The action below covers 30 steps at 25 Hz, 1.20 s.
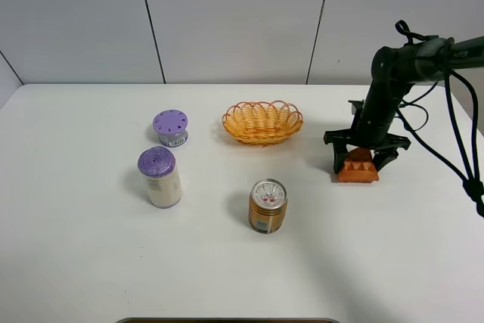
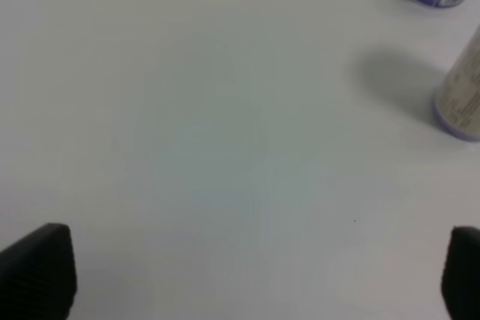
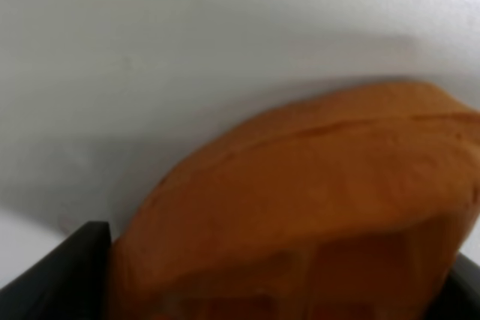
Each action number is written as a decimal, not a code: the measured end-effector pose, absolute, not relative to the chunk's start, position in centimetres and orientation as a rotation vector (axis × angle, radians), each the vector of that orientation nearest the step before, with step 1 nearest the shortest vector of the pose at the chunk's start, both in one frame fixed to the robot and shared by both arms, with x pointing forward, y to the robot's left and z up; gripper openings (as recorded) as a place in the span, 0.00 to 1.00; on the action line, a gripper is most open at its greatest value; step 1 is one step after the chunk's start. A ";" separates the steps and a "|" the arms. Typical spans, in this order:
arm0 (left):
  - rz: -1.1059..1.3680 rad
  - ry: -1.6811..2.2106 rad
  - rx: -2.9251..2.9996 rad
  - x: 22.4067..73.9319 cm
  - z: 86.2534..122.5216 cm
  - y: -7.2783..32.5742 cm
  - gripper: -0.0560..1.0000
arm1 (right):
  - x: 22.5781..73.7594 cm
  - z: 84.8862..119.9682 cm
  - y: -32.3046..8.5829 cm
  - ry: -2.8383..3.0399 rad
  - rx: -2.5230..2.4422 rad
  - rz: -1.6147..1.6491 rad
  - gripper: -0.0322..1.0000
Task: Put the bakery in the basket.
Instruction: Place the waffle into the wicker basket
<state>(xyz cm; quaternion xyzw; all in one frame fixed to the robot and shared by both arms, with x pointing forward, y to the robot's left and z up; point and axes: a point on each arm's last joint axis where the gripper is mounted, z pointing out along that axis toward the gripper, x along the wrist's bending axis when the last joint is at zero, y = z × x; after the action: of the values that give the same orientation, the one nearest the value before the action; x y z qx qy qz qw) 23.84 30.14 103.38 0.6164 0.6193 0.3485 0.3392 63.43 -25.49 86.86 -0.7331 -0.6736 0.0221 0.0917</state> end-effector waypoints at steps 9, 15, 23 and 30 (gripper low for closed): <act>0.907 1.613 1.605 23.8 103.4 30.1 0.99 | 63.4 86.9 -25.5 -2.001 -2.178 0.066 0.72; 0.907 1.613 1.605 23.8 103.4 30.1 0.99 | 63.4 86.9 -25.5 -2.001 -2.178 0.066 0.72; 0.907 1.613 1.605 23.8 103.4 30.1 0.99 | 64.1 88.1 -25.4 -2.014 -2.185 0.031 0.71; 0.907 1.613 1.605 23.8 103.4 30.1 0.99 | 65.9 94.4 -25.2 -2.091 -2.232 -0.154 0.71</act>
<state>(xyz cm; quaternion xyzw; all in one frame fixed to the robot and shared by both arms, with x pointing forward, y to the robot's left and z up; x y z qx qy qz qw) 23.84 30.14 103.38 0.6164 0.6193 0.3485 0.3392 65.94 -25.22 94.35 -0.7283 -0.6823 -0.0502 0.0395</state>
